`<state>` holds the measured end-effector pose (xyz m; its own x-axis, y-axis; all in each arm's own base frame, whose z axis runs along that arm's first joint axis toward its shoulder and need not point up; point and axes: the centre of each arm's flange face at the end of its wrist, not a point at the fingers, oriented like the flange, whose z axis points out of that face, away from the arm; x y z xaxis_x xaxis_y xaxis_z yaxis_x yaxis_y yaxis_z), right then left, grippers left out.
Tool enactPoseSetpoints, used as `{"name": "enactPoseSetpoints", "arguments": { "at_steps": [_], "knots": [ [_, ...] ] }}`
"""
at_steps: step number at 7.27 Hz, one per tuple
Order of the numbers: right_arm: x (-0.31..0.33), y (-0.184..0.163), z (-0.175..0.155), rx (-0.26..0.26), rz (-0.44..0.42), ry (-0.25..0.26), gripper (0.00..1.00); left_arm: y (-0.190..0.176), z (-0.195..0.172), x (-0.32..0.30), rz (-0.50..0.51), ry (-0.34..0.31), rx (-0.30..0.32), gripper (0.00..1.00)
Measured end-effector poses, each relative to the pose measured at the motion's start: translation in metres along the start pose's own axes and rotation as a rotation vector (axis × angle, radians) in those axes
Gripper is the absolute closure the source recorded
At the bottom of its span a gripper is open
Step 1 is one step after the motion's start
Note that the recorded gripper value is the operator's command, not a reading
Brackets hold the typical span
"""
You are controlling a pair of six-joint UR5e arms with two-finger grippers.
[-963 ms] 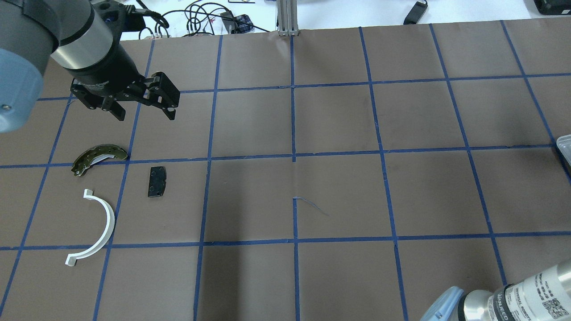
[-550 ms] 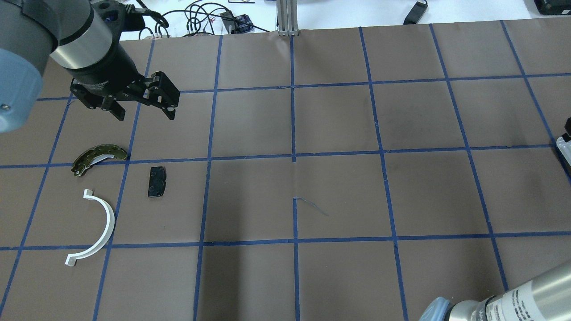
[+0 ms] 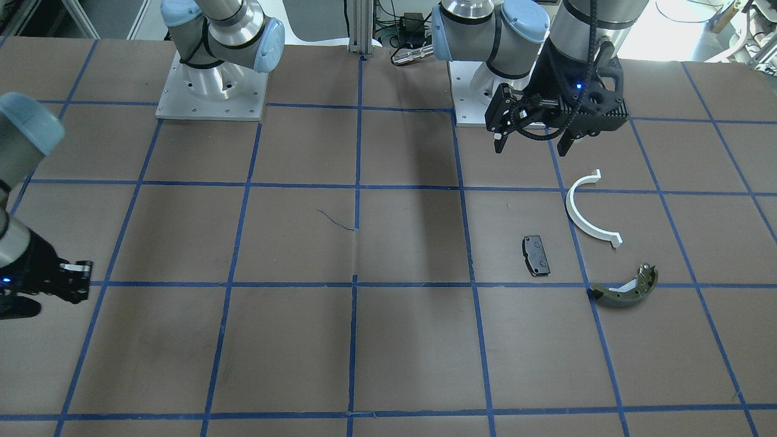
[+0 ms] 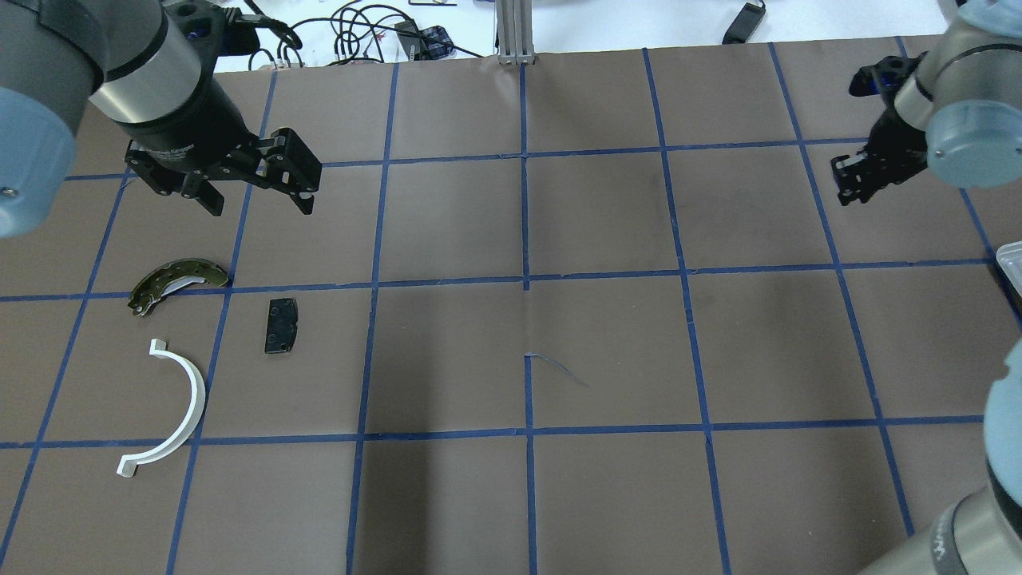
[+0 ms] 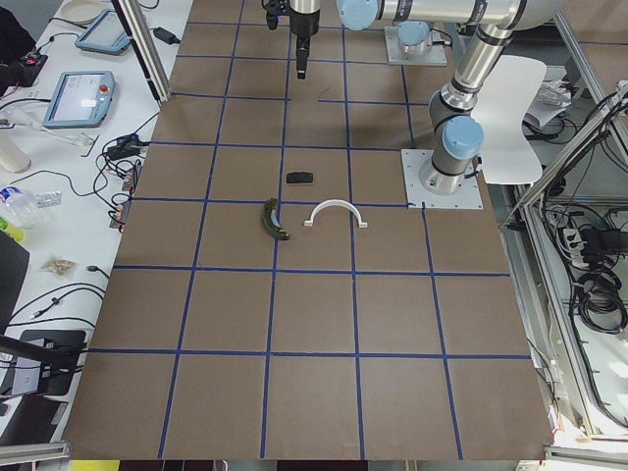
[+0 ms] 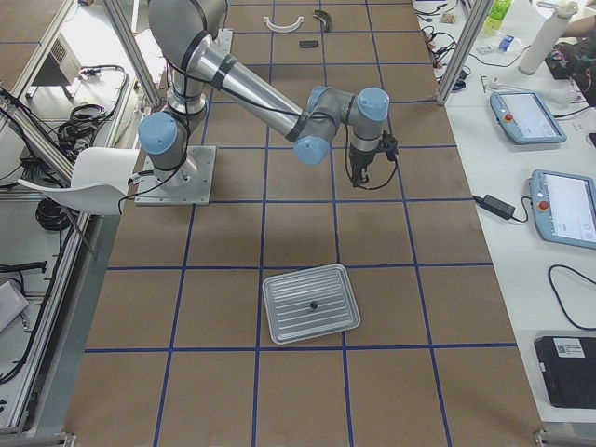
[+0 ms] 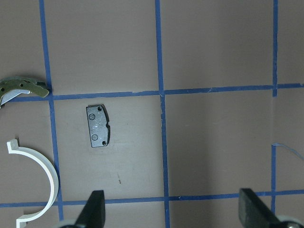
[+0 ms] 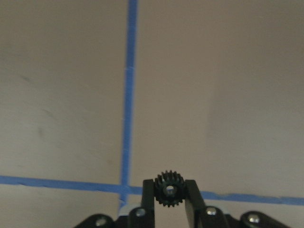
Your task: Place bearing gear from tray to pile
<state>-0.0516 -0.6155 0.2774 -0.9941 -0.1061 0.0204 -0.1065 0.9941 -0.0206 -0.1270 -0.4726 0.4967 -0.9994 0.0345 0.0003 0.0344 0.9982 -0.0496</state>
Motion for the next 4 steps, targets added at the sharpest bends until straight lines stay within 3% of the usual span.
{"name": "enactPoseSetpoints", "arguments": {
  "at_steps": [4],
  "knots": [
    [-0.223,-0.007,-0.003,0.012,0.014,-0.086,1.00,0.000,0.000,-0.001,-0.001,0.000,0.000,0.00]
  ]
}}
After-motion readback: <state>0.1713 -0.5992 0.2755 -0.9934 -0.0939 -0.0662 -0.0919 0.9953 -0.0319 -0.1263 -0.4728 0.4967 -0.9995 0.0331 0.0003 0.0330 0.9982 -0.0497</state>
